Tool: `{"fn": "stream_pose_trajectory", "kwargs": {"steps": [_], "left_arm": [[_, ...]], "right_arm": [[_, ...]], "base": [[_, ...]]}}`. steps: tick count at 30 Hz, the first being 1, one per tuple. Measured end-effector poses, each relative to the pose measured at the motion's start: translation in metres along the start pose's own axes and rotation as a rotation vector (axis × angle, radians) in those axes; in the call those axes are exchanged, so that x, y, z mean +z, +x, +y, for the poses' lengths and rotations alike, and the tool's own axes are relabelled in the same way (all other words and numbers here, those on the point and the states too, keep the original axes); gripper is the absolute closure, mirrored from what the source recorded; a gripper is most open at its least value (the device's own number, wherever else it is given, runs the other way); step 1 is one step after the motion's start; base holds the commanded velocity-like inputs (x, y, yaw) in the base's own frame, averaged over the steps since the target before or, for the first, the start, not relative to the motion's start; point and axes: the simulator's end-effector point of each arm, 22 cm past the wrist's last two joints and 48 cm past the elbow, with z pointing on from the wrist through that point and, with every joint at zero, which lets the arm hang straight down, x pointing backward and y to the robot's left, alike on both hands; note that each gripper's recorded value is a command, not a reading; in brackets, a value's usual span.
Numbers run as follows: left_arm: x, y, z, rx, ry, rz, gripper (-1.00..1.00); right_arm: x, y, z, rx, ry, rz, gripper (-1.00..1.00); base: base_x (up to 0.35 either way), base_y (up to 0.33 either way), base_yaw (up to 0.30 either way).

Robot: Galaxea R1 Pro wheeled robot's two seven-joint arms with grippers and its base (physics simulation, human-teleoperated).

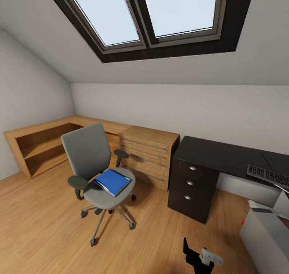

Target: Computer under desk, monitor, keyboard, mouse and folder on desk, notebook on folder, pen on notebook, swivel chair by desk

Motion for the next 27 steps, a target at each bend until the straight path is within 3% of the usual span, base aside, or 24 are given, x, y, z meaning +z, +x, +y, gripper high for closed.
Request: {"fn": "stream_pose_trajectory", "kwargs": {"steps": [7, 9, 13, 27], "left_arm": [[-0.003, -0.013, 0.002, -0.026, -0.004, -0.052, -1.0], [-0.004, -0.026, 0.003, -0.056, -0.006, -0.112, -1.0], [-0.004, -0.033, 0.004, -0.076, -0.008, -0.147, -1.0], [-0.002, -0.03, 0.007, -0.085, -0.017, -0.149, -1.0]], "right_arm": [[-0.002, 0.001, -0.009, -0.015, 0.047, 0.013, -1.0], [-0.002, 0.006, -0.012, -0.071, 0.06, 0.038, -1.0], [-0.003, 0.014, -0.018, -0.108, 0.083, 0.07, -1.0], [-0.005, 0.027, -0.025, -0.135, 0.103, 0.114, -1.0]], "base": [[0.0, 0.0, -0.267], [0.0, 0.0, -0.179], [-0.011, 0.0, -0.092], [-0.28, 0.049, -0.144]]}}
